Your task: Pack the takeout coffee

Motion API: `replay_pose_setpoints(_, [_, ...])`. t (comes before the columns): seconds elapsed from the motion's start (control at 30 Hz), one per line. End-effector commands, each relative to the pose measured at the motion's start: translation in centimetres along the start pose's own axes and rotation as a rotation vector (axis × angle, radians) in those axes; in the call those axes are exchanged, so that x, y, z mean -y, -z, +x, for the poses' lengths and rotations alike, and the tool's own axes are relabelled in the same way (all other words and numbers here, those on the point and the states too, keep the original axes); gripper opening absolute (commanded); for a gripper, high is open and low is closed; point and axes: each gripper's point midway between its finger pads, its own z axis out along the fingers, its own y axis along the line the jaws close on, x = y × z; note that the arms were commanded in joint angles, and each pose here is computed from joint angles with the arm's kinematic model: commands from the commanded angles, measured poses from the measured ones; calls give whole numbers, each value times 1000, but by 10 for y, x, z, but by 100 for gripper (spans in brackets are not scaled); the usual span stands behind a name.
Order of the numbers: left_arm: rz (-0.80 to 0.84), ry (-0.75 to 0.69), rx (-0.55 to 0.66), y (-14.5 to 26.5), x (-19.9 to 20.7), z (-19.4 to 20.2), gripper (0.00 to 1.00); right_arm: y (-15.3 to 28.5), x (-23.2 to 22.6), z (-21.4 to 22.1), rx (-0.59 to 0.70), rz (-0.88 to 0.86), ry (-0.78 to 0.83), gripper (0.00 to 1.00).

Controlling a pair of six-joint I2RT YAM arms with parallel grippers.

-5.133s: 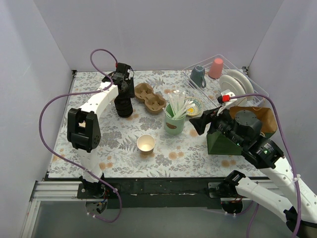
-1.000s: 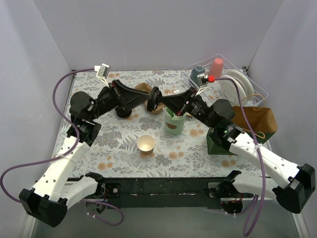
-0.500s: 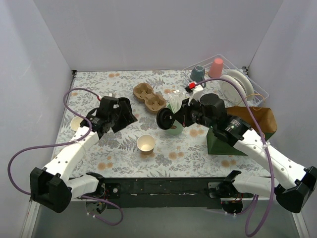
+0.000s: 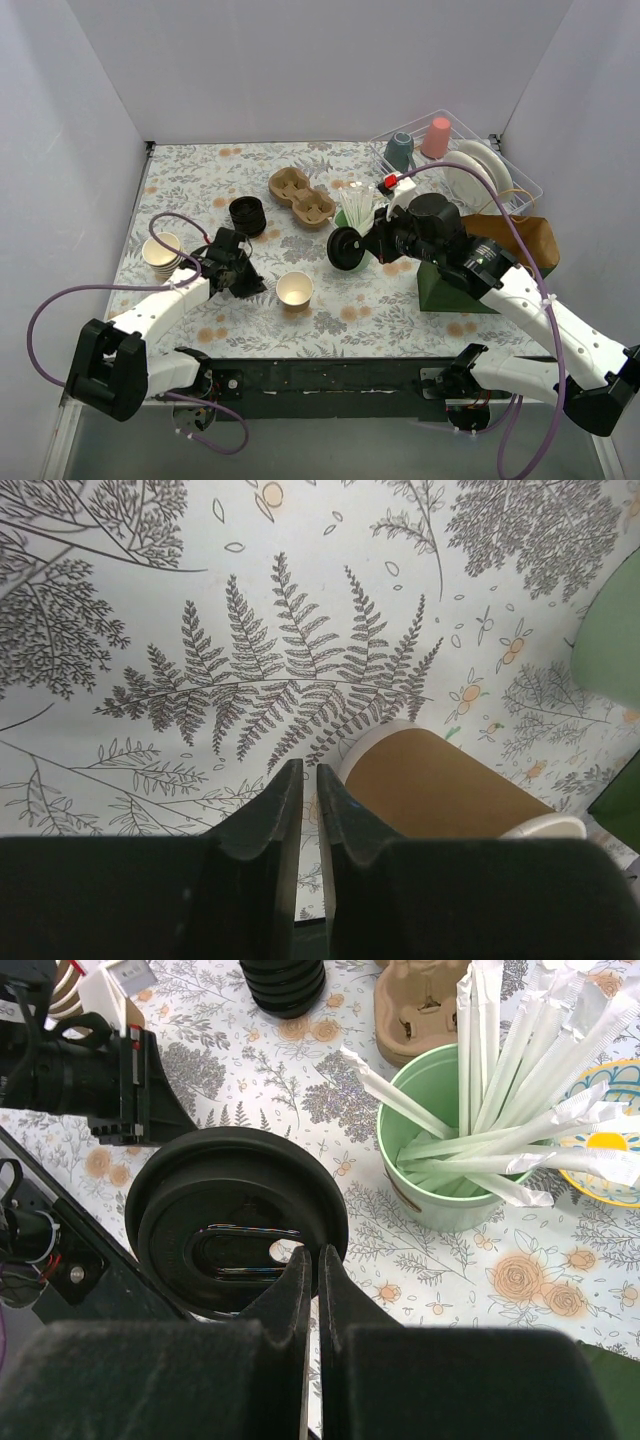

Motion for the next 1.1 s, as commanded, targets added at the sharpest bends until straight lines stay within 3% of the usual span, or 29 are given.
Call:
replay_pose_setpoints(0.0, [101,5,-37,-7,17,9,11,11,-7,-19,59,-24,24,1])
replay_pose_setpoints(0.43, [148,-38,-124,-27,33,36,11,11,-8,-11,27,-29,12,1])
replay_pose_setpoints(0.77, [172,-58,-134,-24,48,48,11,2,-11,4,-80,-9,26,1])
replay_pose_setpoints(0.9, [122,-97,-37,-15,51,23,22,-7,-19,10,-136,5,51,1])
replay_pose_setpoints(0.93, [103,-122,-10,-11,50,16,35,-13,-24,15,-166,2,64,1])
replay_pose_setpoints(1.07, [-28,-159,141,11,42,-26,68,-24,-31,30,-264,16,105,1])
